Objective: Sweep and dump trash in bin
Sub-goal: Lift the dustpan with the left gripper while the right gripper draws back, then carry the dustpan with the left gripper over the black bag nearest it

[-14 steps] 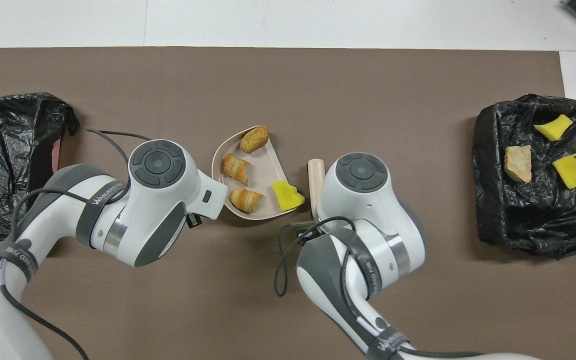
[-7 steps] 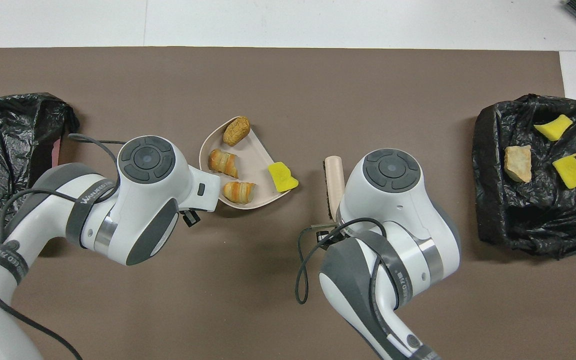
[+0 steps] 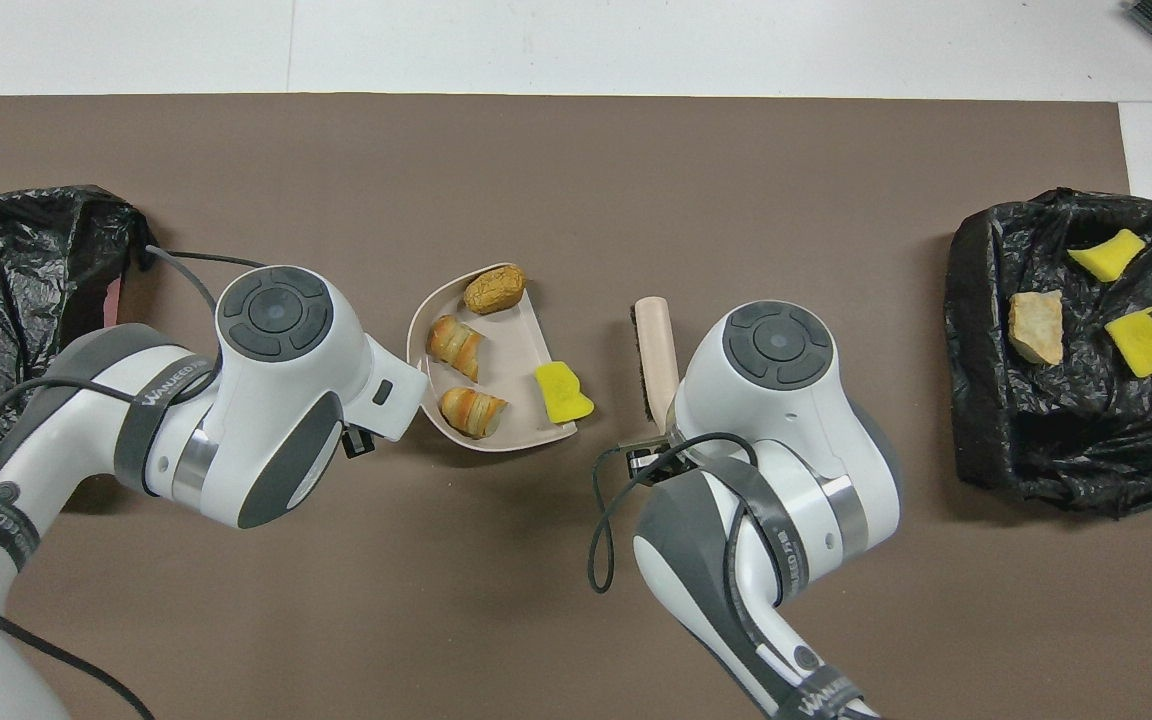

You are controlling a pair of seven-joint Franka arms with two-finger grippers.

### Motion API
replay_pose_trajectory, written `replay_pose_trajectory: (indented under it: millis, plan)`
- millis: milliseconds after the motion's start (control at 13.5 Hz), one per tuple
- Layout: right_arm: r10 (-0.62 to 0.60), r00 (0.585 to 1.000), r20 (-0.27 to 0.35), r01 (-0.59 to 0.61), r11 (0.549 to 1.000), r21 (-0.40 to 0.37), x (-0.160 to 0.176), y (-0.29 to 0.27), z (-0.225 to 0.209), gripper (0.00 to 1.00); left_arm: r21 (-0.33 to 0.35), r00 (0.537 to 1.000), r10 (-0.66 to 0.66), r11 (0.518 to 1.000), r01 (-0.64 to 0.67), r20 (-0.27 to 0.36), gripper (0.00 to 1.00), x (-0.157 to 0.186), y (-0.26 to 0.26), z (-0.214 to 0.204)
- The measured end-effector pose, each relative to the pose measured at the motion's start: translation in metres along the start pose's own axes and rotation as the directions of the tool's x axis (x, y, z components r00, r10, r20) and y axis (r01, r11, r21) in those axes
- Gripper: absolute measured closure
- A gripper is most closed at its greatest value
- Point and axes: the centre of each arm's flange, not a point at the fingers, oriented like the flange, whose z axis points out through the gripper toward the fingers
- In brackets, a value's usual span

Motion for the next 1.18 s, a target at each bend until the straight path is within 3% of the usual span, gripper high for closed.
replay_pose_trajectory:
  millis: [295, 591, 886, 1181]
  plan:
    - [-0.068, 0.998, 0.005, 0.068, 0.998, 0.007, -0.015, -0.044, 0.011, 0.74, -0.003, 1.000, -0.005, 1.000, 0.005, 0.000, 0.67, -0.002, -0.001, 0.001]
    - [-0.093, 0.996, 0.009, 0.092, 0.991, 0.098, -0.032, -0.084, 0.003, 0.74, -0.005, 0.999, -0.034, 0.999, 0.034, -0.001, 0.67, -0.002, 0.000, 0.002]
    - [-0.062, 0.998, 0.015, 0.060, 0.992, 0.110, -0.024, -0.057, -0.016, 0.74, -0.005, 0.985, -0.175, 0.985, 0.175, -0.002, 0.67, -0.002, 0.000, 0.001]
    - [-0.044, 0.999, 0.031, 0.041, 0.993, 0.112, -0.037, -0.022, -0.062, 0.74, -0.004, 0.934, -0.357, 0.934, 0.357, -0.014, 0.67, -0.003, 0.001, -0.006]
